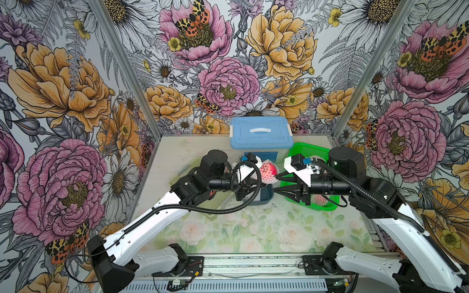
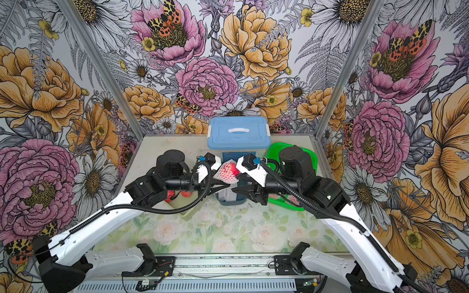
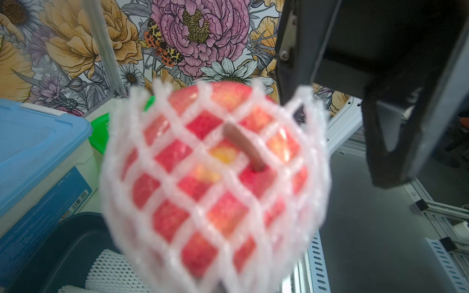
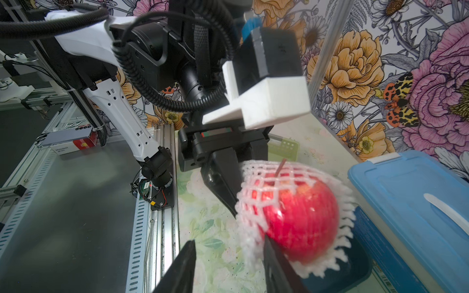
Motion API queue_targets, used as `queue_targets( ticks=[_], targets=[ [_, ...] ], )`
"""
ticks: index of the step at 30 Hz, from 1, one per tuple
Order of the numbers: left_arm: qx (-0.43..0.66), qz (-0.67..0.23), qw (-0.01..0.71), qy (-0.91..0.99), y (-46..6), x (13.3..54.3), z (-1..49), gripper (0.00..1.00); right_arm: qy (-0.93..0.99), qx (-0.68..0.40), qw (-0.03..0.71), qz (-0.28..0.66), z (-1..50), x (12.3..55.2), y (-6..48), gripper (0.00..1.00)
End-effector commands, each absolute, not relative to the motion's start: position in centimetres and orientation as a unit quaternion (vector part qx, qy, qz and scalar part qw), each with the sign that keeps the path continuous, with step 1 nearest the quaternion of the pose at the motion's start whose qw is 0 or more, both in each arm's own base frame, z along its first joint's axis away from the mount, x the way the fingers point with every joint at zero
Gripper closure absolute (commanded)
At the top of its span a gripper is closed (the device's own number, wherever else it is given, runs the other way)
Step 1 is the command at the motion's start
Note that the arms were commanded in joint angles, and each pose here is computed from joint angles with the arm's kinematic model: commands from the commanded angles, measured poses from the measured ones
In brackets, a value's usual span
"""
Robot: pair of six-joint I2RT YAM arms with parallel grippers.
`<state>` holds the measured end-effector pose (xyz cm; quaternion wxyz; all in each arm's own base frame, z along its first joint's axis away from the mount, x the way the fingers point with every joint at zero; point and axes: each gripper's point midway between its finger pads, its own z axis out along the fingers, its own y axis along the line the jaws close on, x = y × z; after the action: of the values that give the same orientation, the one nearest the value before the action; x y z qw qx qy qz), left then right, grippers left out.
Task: Remove foam nets from apples
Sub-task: Remove the foam net from the apple.
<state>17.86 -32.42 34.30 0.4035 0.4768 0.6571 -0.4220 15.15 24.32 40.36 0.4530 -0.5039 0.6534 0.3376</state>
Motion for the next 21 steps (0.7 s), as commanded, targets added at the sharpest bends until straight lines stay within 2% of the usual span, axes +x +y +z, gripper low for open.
queue_targets(
  ticks=[1,12,21],
  targets=[
    [0.484,-0.435,0.422,0.631,-32.4,17.3,35.7,1.00,0.663,-0.481,0.484,0.308,41.5,16.1,23.3,0.48],
    [0.502,-0.445,0.411,0.618,-32.5,16.3,35.2,1.00,0.669,-0.432,0.555,0.242,44.2,17.7,20.6,0.46],
    [0.537,-0.456,0.400,0.586,-32.3,14.7,34.8,1.00,0.645,-0.476,0.525,0.285,43.8,16.5,22.5,0.40]
  ],
)
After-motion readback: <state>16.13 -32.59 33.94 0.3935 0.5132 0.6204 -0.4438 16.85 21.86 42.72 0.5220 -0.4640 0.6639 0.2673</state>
